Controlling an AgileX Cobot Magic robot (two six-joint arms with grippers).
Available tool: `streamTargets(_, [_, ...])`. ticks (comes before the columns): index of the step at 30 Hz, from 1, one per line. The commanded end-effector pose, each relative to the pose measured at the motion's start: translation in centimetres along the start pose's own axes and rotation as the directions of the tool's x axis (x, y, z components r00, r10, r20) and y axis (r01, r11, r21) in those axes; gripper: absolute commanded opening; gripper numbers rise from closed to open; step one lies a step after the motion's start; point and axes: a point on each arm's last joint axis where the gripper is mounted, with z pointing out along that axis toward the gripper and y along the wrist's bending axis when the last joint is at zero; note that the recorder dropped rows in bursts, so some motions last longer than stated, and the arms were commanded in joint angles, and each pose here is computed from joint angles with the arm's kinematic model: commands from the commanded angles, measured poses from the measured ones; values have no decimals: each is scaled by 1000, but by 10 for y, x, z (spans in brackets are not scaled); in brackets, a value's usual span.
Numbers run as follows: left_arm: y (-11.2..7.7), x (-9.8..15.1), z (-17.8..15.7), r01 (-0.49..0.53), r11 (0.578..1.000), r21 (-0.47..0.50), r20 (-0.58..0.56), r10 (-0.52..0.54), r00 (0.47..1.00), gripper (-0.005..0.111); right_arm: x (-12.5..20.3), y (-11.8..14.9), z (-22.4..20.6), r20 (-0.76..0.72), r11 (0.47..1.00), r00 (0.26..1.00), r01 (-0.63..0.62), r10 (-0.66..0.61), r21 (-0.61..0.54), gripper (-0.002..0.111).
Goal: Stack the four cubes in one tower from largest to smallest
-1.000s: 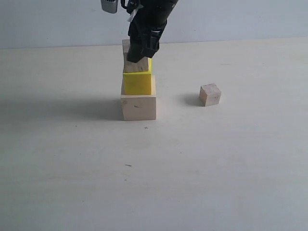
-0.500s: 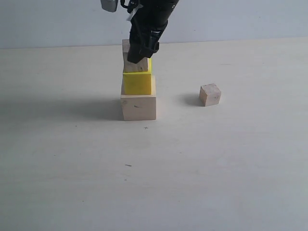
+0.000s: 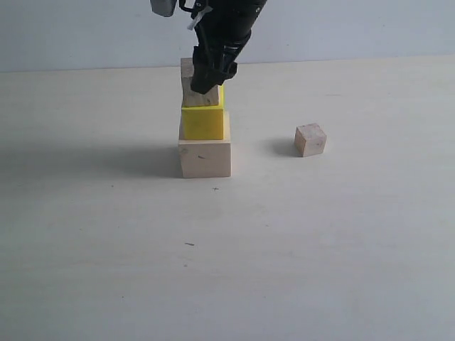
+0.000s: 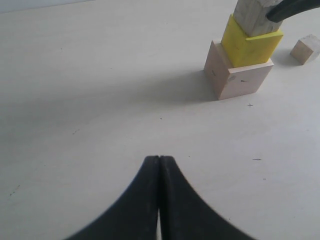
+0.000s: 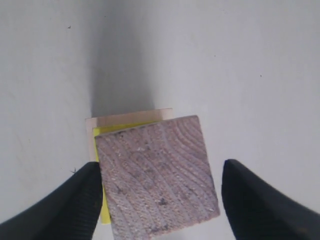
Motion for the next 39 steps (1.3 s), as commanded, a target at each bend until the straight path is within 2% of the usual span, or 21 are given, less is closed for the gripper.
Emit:
streamTargets(1, [0, 1, 0, 1, 1000, -1, 4, -1, 1000, 0, -1, -1, -6, 8, 1000, 1000, -22, 22, 11, 64])
streamTargets(16, [1, 1, 0, 0, 1000, -2, 5, 0, 1000, 0, -1, 1, -11, 3, 998, 998, -63, 63, 2, 59])
streamTargets(19, [1, 1, 0, -1, 1000, -4, 6, 1, 1000, 0, -1, 1, -11, 2, 995, 995, -101, 101, 0, 59])
streamTargets(31, [1, 1, 0, -4, 1000, -7, 7, 5, 1000, 0, 1, 0, -11, -14, 996, 996, -91, 91, 12, 60])
streamTargets(39, [1, 1, 0, -4, 1000, -7, 7, 5, 1000, 0, 1, 0, -11, -14, 996, 996, -91, 91, 12, 73])
